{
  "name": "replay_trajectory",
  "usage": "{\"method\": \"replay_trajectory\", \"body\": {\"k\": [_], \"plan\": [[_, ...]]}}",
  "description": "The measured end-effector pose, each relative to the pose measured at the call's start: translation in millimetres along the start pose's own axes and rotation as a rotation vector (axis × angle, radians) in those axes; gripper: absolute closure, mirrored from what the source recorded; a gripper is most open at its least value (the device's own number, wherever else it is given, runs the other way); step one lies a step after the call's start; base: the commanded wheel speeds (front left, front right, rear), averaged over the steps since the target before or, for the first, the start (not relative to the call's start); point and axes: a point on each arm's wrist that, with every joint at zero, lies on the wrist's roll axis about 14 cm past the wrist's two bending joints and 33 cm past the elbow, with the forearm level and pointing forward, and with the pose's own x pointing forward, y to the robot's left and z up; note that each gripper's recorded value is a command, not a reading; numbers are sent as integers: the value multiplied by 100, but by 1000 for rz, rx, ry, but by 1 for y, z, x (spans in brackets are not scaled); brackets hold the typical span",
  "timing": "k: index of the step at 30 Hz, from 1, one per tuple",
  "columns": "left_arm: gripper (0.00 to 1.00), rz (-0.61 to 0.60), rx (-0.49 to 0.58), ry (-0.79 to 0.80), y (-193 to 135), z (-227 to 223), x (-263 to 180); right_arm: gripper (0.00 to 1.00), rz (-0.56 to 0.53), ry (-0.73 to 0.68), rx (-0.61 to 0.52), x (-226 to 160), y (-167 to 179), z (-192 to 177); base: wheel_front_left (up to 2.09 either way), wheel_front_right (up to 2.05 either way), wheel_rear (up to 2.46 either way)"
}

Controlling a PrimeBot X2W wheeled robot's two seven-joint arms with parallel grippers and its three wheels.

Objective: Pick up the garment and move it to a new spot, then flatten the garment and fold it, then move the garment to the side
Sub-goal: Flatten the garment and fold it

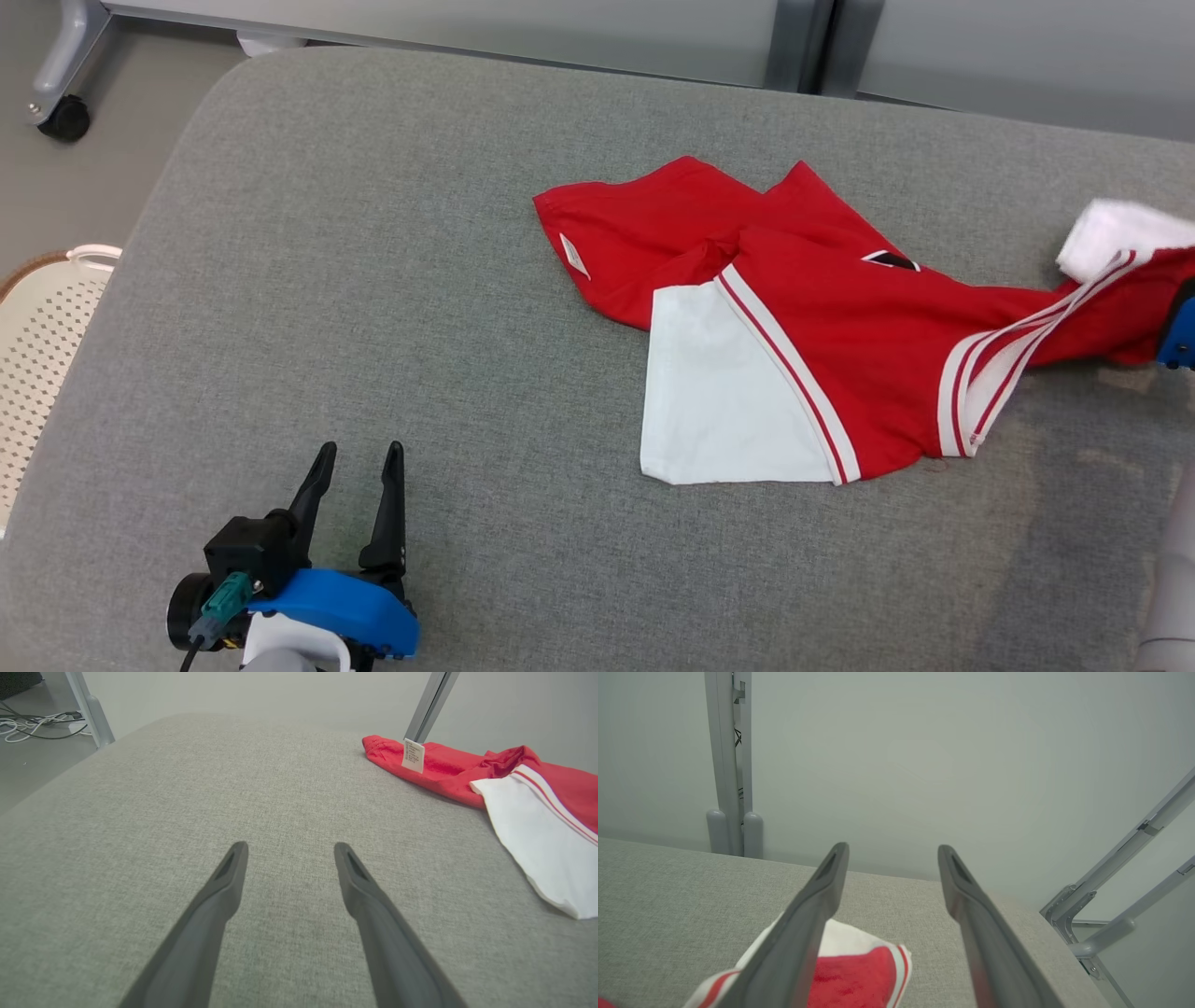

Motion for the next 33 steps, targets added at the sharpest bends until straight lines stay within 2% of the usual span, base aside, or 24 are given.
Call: {"method": "replay_trajectory", "body": {"k": [3, 7, 16, 24, 33], "plan": [[0, 2, -2, 1, 1, 0, 0, 0, -4, -6, 5, -1, -1, 0, 0, 0, 0], [0, -19, -4, -5, -7, 1, 4, 0, 50, -28, 40, -8, 14, -4, 0, 0, 0], [0, -79, -7, -17, -27, 5, 9, 0, 263, 148, 206, -66, 80, -72, 0, 0, 0], [0, -83, -6, -13, -29, 3, 6, 0, 344, 169, 380, -111, 108, -82, 0, 0, 0], [0, -79, -11, -23, -29, 5, 3, 0, 464, 207, 426, -154, 141, -89, 0, 0, 0]]}}
